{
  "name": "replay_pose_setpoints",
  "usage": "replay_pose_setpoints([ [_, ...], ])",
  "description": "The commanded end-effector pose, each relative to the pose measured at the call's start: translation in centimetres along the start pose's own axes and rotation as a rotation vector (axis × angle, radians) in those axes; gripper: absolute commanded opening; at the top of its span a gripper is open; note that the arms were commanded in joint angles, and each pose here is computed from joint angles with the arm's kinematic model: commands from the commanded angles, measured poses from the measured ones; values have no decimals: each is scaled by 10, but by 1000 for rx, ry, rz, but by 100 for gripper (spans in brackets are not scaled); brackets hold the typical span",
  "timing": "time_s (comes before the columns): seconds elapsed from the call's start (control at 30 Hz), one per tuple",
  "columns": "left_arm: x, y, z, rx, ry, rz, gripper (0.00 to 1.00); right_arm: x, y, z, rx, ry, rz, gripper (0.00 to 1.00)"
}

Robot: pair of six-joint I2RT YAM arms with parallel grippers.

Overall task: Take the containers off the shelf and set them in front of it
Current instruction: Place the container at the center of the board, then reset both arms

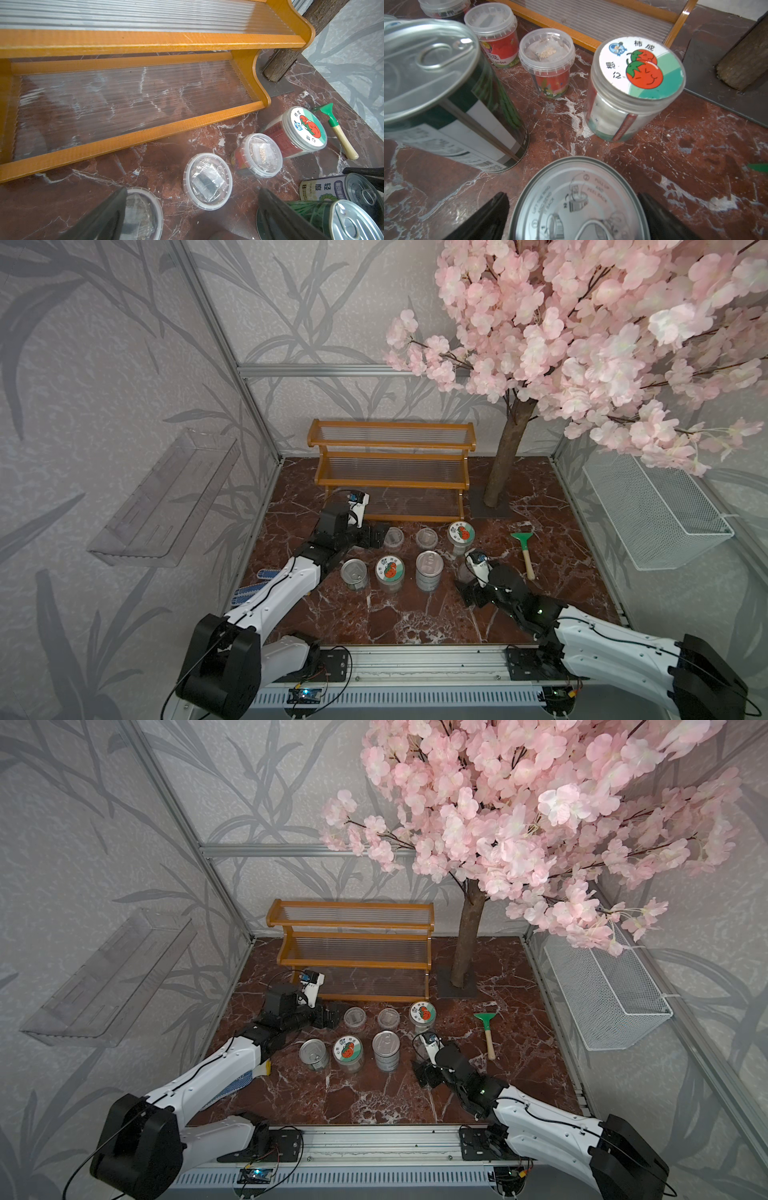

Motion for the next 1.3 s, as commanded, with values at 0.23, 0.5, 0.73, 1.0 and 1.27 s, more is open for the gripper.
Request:
replay_pose_setpoints([
  [0.23, -6, 4, 5, 5, -14, 20, 100, -23, -2, 43, 3, -102, -2, 99],
  [0.5, -30, 15, 9, 7, -36, 106, 100, -39, -34, 79, 108, -168, -88, 99],
  [0.73, -79, 71, 18, -111, -179, 358, 100, -70, -100, 81, 352, -195, -275, 99],
  [1.0, -94, 153, -1, -256, -391, 738, 100, -62, -180, 39, 507, -210, -530, 99],
  [1.27, -73, 199, -9, -180, -355, 909, 100, -21, -233, 15, 416, -305, -693, 99],
])
Point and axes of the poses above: each gripper's point midway between its finger pads, its own x axis out along the fingers, its own y axis along the line the jaws close on, z = x × y, the point moved 4 cm from there along -x, back along the fingers, and after that the axes turned 3 degrees about -x, right-handed, at the moved point
